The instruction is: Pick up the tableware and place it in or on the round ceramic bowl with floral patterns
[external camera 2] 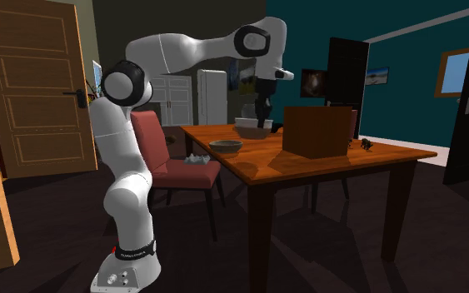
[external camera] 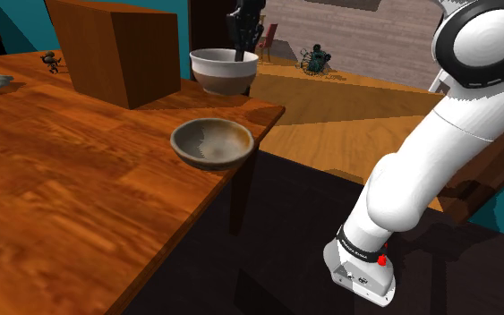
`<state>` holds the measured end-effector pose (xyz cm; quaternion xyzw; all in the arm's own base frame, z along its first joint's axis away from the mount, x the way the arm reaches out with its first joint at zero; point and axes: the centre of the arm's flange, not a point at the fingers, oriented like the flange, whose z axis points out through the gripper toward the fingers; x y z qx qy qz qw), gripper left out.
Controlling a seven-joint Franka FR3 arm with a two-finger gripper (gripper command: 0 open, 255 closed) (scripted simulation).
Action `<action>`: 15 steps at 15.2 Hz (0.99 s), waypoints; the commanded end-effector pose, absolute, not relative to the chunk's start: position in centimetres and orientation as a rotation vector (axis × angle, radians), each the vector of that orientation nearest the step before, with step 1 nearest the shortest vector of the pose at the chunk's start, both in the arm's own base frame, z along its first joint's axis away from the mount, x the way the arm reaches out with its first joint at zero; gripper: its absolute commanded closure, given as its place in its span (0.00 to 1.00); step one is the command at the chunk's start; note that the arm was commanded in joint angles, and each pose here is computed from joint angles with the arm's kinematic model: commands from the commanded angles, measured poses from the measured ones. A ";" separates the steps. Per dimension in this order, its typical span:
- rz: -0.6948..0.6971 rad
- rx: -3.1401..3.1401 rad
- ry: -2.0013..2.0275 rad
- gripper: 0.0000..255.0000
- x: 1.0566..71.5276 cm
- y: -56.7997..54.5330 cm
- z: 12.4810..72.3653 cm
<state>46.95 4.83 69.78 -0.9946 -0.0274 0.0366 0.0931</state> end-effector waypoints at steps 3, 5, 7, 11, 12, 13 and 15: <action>0.108 -2.952 -0.082 1.00 46.9 5.0 71.9; 0.108 -2.952 -0.082 1.00 46.9 5.0 72.9; 0.108 -2.952 -0.082 1.00 45.3 7.0 73.4; 0.108 -2.952 -0.082 1.00 42.1 11.1 74.4; 0.108 -2.952 -0.082 1.00 41.3 12.2 74.6; 0.108 -2.952 -0.082 1.00 40.5 13.2 74.8; 0.108 -2.952 -0.082 1.00 38.9 15.2 75.3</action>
